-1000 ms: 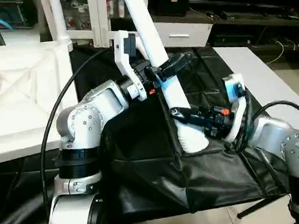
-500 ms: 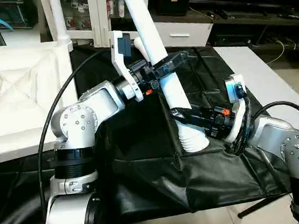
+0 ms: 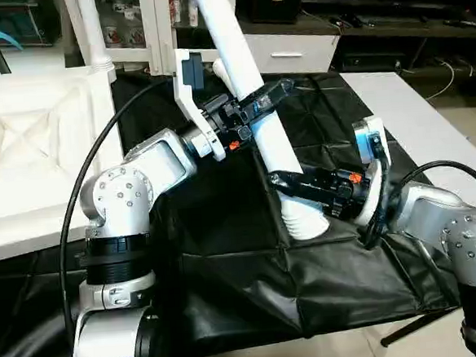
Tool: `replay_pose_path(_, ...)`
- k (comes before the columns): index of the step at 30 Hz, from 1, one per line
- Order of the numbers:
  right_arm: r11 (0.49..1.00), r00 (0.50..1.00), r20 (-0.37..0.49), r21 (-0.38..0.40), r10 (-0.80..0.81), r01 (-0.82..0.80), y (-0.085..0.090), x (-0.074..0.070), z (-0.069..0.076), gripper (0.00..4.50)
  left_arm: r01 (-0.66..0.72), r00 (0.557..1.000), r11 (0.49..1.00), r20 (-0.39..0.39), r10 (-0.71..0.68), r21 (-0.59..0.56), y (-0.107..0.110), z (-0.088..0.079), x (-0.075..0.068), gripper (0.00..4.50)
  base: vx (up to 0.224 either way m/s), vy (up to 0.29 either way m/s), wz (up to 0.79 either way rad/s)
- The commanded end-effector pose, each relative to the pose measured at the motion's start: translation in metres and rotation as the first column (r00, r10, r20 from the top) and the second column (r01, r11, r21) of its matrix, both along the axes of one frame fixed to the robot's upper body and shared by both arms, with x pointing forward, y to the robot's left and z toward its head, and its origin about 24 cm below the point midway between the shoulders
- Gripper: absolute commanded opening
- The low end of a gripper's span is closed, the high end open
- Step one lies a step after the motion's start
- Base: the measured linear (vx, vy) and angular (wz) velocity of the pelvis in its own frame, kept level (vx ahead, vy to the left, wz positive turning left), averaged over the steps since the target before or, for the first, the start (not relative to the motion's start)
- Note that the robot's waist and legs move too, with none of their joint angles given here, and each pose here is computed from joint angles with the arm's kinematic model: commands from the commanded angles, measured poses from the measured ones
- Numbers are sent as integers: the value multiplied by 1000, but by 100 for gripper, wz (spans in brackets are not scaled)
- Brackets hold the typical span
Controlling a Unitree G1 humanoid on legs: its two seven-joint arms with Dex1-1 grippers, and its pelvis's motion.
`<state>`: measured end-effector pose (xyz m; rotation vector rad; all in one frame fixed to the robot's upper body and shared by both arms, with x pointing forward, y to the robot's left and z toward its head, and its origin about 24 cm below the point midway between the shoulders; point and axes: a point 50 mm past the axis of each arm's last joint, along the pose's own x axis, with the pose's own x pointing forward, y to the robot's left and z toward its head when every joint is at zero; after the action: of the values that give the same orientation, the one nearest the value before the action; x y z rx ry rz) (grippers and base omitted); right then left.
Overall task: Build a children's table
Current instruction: Pick table leg
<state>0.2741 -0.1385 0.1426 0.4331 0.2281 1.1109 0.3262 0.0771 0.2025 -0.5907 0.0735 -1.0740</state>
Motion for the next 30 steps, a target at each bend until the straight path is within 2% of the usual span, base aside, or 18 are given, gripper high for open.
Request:
replay_pose_path(1,997,996,22,-6,-81,81,-8,5,4,259,-41,999,994,31,38,104,-8,2,4,199,0,0,0)
replay_pose_path(5,992,991,70,-45,-113,116,-9,10,8,303,-55,997,993,66,48,109,-8,10,5,190,0,0,0)
replay_pose_path(6,988,987,100,-82,-123,132,-8,12,9,303,-55,996,989,81,44,136,-8,10,4,190,0,0,0)
replay_pose_path(8,978,981,136,-138,-139,158,-8,15,9,332,-48,995,985,93,33,163,-9,9,3,186,0,0,0)
replay_pose_path(11,969,977,159,-180,-141,169,-7,17,8,346,-37,993,980,118,14,196,-12,9,2,185,0,0,0)
replay_pose_path(16,961,986,145,-252,-81,116,-5,16,5,346,-33,989,975,147,1,221,-16,11,2,184,0,0,0)
replay_pose_path(20,958,991,131,-277,-42,77,-4,15,4,346,-20,988,972,155,-17,232,-18,11,0,184,0,0,0)
replay_pose_path(23,948,996,86,-319,30,-1,-4,13,1,346,-6,985,970,166,-36,245,-20,9,-2,184,0,0,0)
replay_pose_path(30,940,998,39,-339,49,-33,-3,18,-1,346,23,980,965,186,-74,262,-23,9,-6,184,0,0,0)
